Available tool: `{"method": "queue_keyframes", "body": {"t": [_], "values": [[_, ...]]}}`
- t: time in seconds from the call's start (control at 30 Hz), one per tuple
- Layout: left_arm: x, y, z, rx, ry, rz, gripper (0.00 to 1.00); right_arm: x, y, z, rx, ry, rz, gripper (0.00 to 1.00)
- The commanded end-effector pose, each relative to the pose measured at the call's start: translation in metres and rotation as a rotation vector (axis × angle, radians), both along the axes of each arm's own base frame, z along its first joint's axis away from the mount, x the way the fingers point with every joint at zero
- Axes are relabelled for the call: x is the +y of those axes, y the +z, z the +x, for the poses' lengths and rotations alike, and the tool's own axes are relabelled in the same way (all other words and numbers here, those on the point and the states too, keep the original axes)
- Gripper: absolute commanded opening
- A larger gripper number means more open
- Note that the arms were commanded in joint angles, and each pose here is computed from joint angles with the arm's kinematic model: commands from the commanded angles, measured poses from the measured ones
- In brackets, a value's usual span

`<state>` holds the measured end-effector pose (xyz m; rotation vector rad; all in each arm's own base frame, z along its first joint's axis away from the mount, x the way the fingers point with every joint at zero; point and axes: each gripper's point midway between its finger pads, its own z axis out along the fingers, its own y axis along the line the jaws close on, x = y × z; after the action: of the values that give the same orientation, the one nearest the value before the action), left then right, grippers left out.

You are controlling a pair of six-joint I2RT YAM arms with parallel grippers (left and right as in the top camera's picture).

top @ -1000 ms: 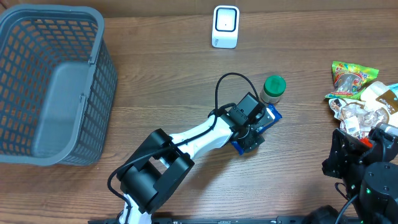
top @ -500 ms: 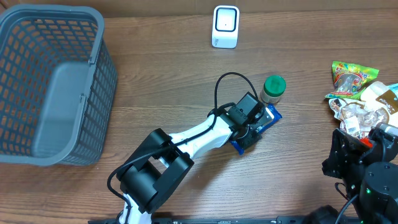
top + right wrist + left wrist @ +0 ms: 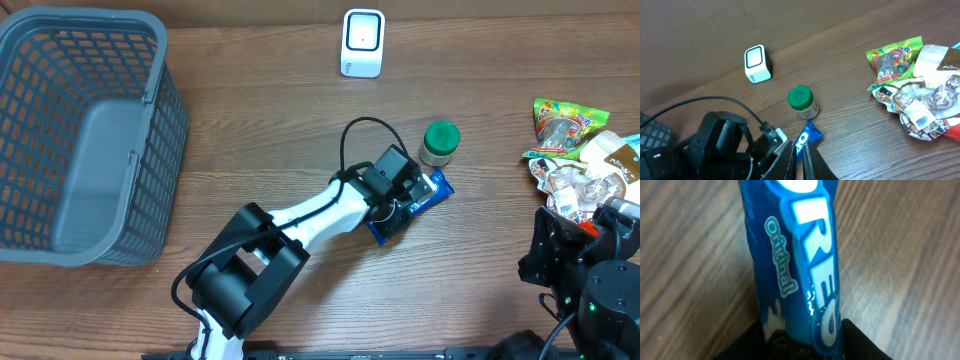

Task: Scan the item barcode

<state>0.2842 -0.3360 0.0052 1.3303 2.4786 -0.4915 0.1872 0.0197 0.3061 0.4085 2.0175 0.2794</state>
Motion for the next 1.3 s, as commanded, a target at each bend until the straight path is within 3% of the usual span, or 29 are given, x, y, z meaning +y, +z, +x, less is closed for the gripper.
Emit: {"method": "queue_keyframes", "body": {"t": [0.0, 0.47, 0.53, 0.63, 0.67, 0.87, 1.1, 1.27], "values": [[-0.005, 0.009, -0.005, 0.104, -0.008, -0.076, 0.37, -0.005, 0.002, 0.000, -0.014, -0.022, -0.010, 0.08], [-0.002, 0.078, 0.005, 0.277, -0.085, -0.360, 0.24, -0.006, 0.001, 0.000, -0.014, -0.027, -0.013, 0.08], [0.002, 0.078, 0.009, 0.274, -0.076, -0.355, 0.43, -0.006, 0.001, 0.000, -0.013, -0.027, -0.013, 0.08], [0.004, 0.078, 0.009, 0.263, -0.093, -0.353, 0.93, -0.006, 0.001, 0.000, -0.014, -0.027, -0.013, 0.08], [0.003, 0.078, 0.009, 0.254, -0.104, -0.346, 0.98, -0.006, 0.002, 0.000, -0.014, -0.028, -0.014, 0.08], [0.002, 0.062, 0.016, 0.108, -0.106, -0.167, 1.00, -0.007, 0.002, 0.001, -0.016, -0.033, -0.016, 0.08], [-0.002, 0.049, 0.038, -0.213, -0.104, 0.106, 1.00, -0.006, 0.003, 0.001, -0.022, -0.033, -0.013, 0.09], [-0.012, 0.054, 0.043, -0.312, -0.123, 0.141, 1.00, -0.006, 0.003, 0.001, -0.023, -0.033, -0.012, 0.09]]}}
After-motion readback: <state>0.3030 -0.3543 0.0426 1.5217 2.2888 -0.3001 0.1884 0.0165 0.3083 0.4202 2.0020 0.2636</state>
